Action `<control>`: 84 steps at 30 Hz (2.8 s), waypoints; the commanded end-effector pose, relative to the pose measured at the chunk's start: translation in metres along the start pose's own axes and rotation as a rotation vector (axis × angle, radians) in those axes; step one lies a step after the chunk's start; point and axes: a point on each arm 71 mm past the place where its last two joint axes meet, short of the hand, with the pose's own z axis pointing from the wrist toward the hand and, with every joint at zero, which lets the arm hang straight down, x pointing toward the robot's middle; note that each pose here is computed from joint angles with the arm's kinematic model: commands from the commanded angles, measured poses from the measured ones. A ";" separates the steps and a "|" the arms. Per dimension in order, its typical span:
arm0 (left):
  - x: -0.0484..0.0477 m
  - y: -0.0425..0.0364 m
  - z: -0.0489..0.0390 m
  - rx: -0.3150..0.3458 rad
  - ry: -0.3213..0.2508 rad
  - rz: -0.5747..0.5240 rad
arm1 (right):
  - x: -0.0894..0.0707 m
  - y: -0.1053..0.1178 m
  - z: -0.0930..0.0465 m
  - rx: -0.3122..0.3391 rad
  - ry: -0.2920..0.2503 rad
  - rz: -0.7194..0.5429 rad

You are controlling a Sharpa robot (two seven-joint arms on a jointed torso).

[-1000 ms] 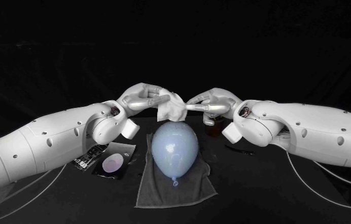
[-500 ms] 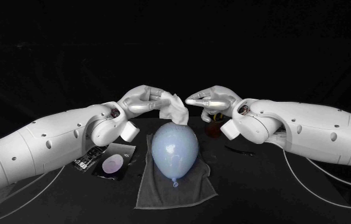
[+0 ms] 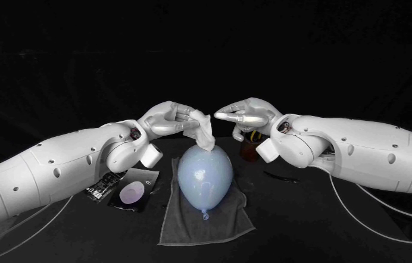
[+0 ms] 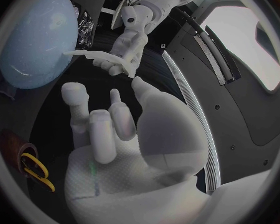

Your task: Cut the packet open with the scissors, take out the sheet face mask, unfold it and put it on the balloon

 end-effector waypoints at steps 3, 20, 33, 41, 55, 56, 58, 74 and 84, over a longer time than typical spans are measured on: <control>0.0025 -0.0030 0.0014 0.023 0.013 0.089 | 0.006 0.005 0.001 -0.023 0.053 0.017; 0.0039 -0.0028 0.0026 0.017 0.018 0.124 | 0.019 0.005 0.004 0.029 0.142 -0.024; 0.0024 -0.0023 0.0013 0.014 0.015 0.128 | 0.016 0.000 0.003 0.099 0.113 -0.151; 0.0023 -0.0018 0.0012 0.007 0.019 0.136 | 0.019 0.004 0.002 0.068 0.084 -0.159; 0.0031 -0.0010 0.0015 -0.004 0.025 0.171 | 0.015 0.009 0.000 0.023 0.026 -0.128; 0.0032 -0.0010 0.0016 -0.004 0.025 0.172 | 0.015 0.010 0.000 0.021 0.024 -0.129; 0.0033 -0.0010 0.0017 -0.004 0.026 0.173 | 0.014 0.010 0.000 0.020 0.020 -0.131; 0.0042 -0.0012 0.0028 -0.003 0.027 0.174 | 0.020 0.012 0.004 0.040 0.054 -0.174; 0.0045 -0.0011 0.0034 -0.003 0.028 0.174 | 0.022 0.013 0.005 0.042 0.057 -0.179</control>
